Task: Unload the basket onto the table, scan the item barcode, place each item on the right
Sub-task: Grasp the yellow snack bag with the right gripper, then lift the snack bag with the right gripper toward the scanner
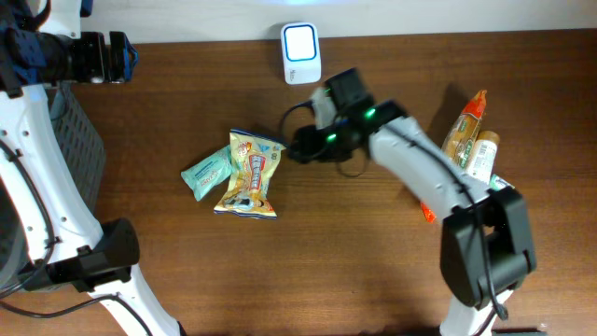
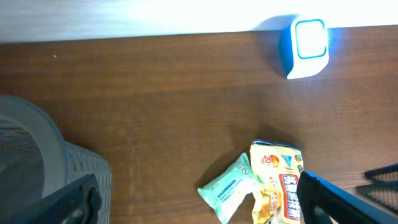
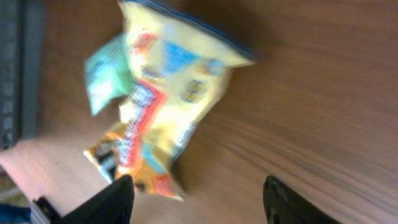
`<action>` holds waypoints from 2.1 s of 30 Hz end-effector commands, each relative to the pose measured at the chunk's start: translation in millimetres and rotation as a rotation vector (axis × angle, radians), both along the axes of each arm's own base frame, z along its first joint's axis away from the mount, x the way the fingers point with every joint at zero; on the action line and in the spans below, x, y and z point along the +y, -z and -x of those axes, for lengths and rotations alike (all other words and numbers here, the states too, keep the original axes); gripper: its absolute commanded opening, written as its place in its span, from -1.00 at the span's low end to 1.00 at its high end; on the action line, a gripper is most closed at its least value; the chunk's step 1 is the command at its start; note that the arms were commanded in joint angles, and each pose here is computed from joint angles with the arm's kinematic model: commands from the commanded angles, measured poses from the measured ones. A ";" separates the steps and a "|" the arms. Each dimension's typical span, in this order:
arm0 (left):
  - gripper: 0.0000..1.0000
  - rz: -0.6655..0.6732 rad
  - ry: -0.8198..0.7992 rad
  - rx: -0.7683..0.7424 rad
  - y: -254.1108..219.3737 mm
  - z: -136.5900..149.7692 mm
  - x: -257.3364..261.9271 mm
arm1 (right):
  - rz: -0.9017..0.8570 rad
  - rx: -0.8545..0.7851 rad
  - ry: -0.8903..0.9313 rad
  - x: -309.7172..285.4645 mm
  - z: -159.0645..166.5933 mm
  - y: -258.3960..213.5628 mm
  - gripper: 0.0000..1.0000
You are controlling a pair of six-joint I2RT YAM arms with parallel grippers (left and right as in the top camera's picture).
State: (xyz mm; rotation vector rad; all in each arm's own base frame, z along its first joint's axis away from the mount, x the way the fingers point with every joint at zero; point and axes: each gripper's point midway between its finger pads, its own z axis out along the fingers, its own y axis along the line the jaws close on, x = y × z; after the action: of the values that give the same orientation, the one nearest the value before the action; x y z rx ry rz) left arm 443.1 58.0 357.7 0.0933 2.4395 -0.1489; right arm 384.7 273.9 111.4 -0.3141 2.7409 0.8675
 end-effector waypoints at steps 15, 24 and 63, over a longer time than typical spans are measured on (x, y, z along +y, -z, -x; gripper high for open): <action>0.98 -0.001 0.008 -0.015 -5.4 2.3 -1.2 | 0.270 -0.093 -0.136 83.2 53.0 69.5 0.12; 0.98 0.000 0.007 -0.015 -5.4 2.3 -1.2 | 0.281 -0.028 -0.089 57.8 39.7 79.4 -0.77; 0.98 0.000 0.007 -0.015 -5.4 2.3 -1.2 | 0.362 -0.522 -0.821 68.4 7.6 -16.8 0.97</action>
State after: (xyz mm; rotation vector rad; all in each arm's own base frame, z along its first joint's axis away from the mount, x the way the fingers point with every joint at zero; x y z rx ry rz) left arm 443.0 58.0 357.7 0.0932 2.4399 -0.1490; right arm 389.0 321.1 129.3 -1.5362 2.2345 0.1741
